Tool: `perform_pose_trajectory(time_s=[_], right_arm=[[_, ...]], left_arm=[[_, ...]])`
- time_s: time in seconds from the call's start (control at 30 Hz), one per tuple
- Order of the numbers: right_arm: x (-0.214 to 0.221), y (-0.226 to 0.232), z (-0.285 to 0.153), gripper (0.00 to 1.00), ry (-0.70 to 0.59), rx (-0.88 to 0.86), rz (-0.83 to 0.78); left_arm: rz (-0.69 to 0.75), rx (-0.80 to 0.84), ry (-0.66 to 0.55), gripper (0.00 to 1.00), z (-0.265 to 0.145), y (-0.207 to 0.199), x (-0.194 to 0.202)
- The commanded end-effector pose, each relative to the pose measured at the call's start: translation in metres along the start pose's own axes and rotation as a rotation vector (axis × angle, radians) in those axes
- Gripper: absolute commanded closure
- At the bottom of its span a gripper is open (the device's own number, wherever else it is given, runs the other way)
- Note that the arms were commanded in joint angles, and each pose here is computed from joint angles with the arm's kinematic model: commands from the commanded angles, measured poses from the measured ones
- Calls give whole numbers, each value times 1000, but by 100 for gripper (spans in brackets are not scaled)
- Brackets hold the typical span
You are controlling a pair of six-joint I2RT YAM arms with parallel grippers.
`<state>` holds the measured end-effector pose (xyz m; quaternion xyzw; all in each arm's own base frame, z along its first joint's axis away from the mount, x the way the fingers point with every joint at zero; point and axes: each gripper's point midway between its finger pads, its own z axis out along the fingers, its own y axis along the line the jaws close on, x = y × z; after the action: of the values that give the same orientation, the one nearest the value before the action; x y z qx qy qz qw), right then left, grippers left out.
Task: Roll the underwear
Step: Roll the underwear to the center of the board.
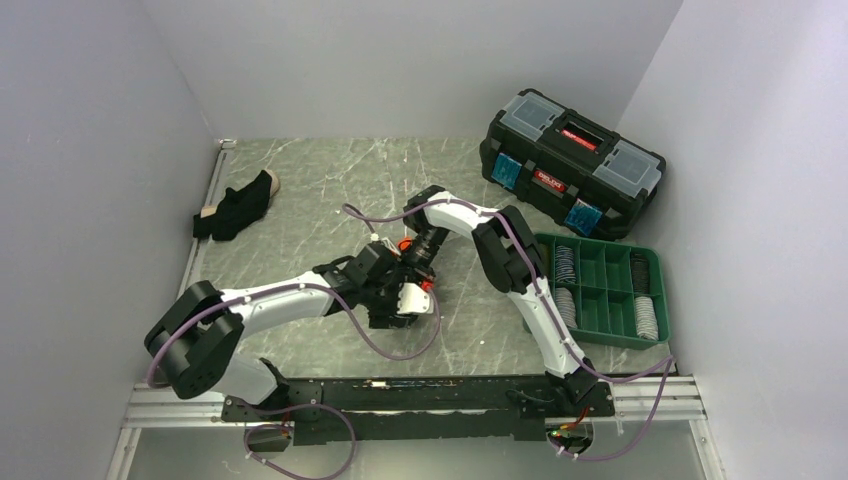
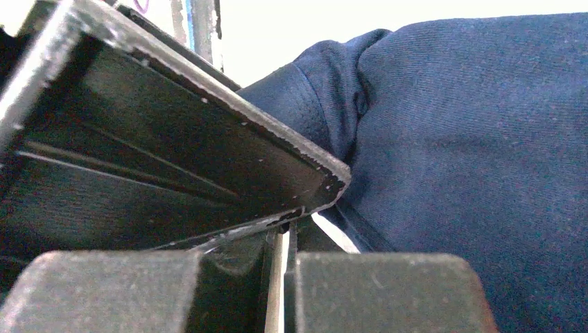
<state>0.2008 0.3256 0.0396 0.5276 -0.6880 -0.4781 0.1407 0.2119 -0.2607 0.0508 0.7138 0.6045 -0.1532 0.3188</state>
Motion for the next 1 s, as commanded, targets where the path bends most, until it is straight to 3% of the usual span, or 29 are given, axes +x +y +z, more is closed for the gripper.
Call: perform_pose_trajectory(time_s=[0.0,0.27,0.47,0.7,0.83,0.97], right_arm=[[-5,0,-1,99,-5,-5,-40],[-2,1,-1,99,8,-5,-37],[-5,1,-2,98,4,-1,-35],[-5,1,-3,96,4,3,-29],[-5,1,-5,86,11,17,-28],[-6,6,-12,72,9,45,-35]], left_arm=[[-27,4,57,23,3,1,-3],[-94,51,116,34,7,-12,5],[-137,86,149,62,8,-19,10],[-170,144,184,82,8,-30,15],[-187,175,210,95,8,-36,20],[-207,208,222,100,8,-41,22]])
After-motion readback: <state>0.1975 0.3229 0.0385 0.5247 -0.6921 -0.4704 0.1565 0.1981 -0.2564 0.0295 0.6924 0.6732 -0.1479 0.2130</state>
